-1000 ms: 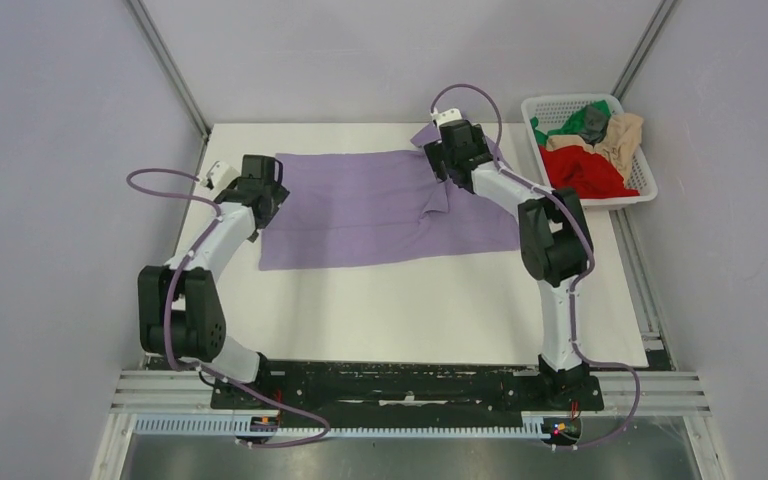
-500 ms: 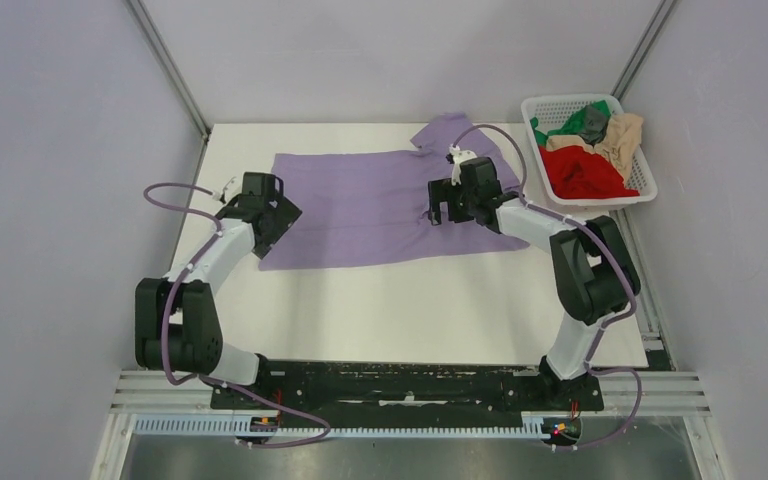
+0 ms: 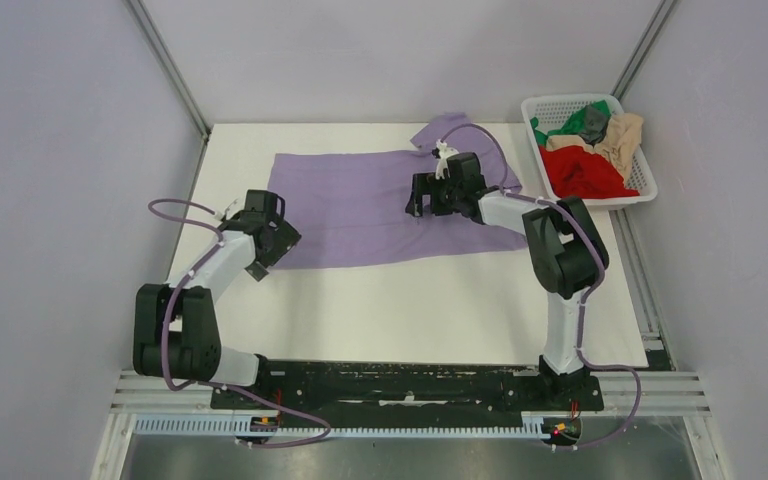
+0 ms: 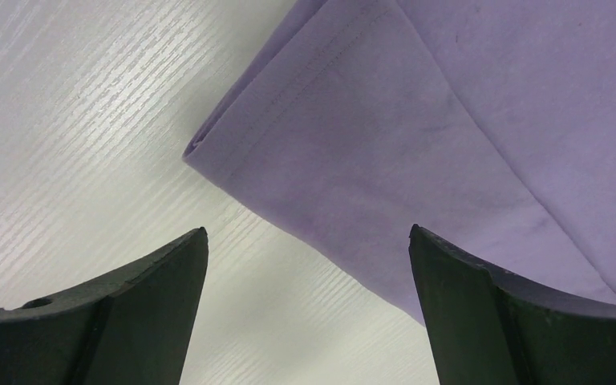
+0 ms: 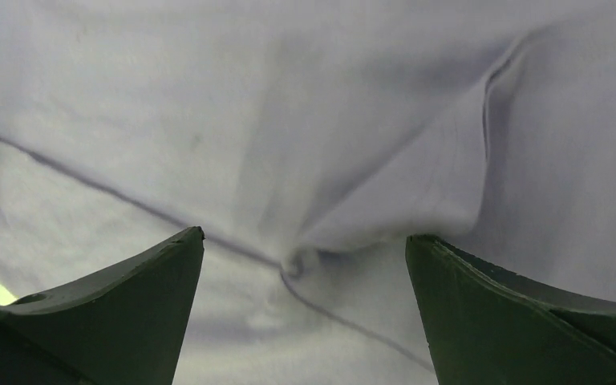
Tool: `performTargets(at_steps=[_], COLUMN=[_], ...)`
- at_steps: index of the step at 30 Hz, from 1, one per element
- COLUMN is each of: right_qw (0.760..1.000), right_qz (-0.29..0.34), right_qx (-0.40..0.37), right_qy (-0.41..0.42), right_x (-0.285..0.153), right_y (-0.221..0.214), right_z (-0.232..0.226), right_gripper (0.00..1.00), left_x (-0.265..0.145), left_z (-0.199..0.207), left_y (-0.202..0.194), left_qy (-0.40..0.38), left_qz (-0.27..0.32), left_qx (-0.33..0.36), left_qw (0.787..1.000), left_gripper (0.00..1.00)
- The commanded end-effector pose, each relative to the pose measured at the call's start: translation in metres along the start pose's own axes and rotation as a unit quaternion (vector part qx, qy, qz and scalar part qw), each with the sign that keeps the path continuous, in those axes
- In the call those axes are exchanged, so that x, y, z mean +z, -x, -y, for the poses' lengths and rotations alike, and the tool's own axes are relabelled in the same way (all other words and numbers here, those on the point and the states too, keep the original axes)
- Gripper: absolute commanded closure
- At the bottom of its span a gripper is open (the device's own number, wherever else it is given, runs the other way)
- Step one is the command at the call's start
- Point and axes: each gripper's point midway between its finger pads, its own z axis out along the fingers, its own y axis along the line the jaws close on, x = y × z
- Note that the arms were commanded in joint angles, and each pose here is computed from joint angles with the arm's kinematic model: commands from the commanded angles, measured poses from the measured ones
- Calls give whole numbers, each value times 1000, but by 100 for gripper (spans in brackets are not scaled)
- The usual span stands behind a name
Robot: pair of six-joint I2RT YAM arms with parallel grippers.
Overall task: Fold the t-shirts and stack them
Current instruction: Fold the flattened tshirt in 1/3 of the way
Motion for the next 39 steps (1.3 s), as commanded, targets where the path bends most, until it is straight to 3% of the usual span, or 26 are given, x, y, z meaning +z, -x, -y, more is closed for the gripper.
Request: performTargets(at_steps=[1, 6, 12, 18, 21, 25, 31, 39], right_qw=[996, 993, 989, 986, 984, 976, 971, 967], right_qz=[81, 115, 122, 68, 36, 1, -29, -85], right_qx=[-12, -21, -67, -32, -8, 2, 45, 78], right_qy=[25, 28, -56, -149, -173, -217, -231, -229], right_x=[22, 38, 1, -45, -55, -68, -104, -165], right_y=[61, 102, 107, 29, -10, -50, -107, -204], right_z=[-26, -39, -14, 51, 75, 96, 96, 84], right_gripper=[2, 2, 2, 2, 2, 2, 2, 2], left_x=[-14, -19, -14, 24, 48, 61, 59, 21], left_z=[3, 18, 55, 82, 78, 72, 25, -46], left_y=[17, 25, 33, 30, 27, 5, -26, -72], left_qy=[-10, -32, -86, -101, -72, -66, -19, 0], left_qz=[31, 34, 30, 13, 15, -26, -48, -62], left_qx=[12, 9, 6, 4, 0, 7, 14, 3], left_qw=[999, 999, 996, 995, 997, 997, 999, 998], left_gripper=[0, 0, 0, 0, 0, 0, 0, 0])
